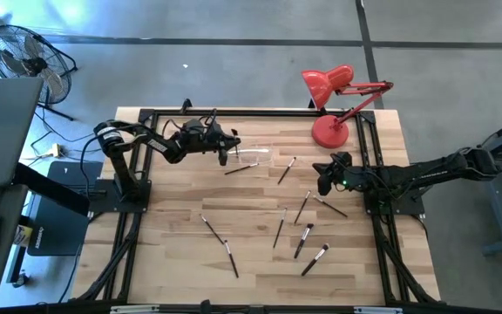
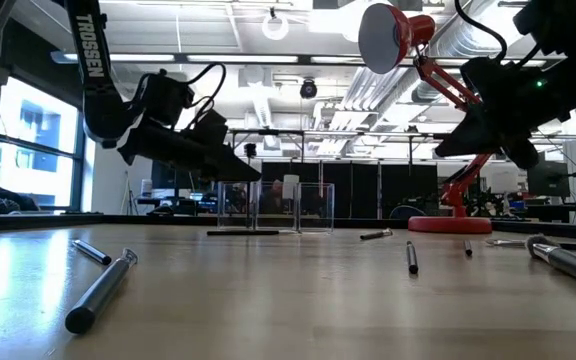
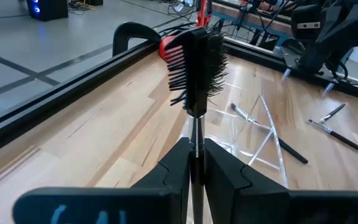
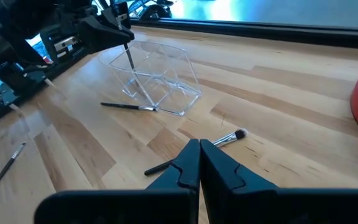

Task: Put items in baskets/containers
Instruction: Put the black eye groomer brush into the transparent organizer

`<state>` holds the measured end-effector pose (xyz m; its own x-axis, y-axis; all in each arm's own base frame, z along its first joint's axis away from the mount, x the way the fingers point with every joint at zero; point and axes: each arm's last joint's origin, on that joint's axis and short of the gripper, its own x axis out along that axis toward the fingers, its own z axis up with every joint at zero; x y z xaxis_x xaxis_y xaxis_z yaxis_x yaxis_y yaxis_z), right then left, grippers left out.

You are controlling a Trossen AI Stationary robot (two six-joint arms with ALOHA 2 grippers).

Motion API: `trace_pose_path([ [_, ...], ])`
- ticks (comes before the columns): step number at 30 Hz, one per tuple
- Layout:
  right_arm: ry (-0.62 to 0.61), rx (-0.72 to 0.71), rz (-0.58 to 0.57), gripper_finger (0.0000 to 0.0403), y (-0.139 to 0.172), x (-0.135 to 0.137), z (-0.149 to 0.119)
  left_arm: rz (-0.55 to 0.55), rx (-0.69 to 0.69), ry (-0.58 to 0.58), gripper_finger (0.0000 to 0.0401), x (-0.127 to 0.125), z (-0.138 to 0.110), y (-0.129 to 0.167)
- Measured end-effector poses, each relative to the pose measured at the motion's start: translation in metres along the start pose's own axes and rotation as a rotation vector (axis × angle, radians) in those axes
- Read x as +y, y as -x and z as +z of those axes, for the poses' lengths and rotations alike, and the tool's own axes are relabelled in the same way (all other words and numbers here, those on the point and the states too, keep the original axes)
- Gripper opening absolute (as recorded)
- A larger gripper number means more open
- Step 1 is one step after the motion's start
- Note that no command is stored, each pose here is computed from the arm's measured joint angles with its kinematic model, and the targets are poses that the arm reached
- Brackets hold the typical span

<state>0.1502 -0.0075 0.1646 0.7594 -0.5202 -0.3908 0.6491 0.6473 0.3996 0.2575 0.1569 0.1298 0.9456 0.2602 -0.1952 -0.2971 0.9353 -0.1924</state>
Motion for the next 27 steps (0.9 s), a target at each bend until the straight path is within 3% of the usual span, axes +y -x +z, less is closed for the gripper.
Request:
trace_pose_path([
  [14,-0.025,0.024,-0.018,0.0001,0.0,-0.002,-0.003,-0.019,-0.02,0.093,0.0038,0.0,0.01,-0.007],
  [27,-0.024,0.025,-0.019,0.0002,0.0,-0.002,-0.003,-0.086,0.109,0.115,0.0045,0.002,0.027,-0.028],
])
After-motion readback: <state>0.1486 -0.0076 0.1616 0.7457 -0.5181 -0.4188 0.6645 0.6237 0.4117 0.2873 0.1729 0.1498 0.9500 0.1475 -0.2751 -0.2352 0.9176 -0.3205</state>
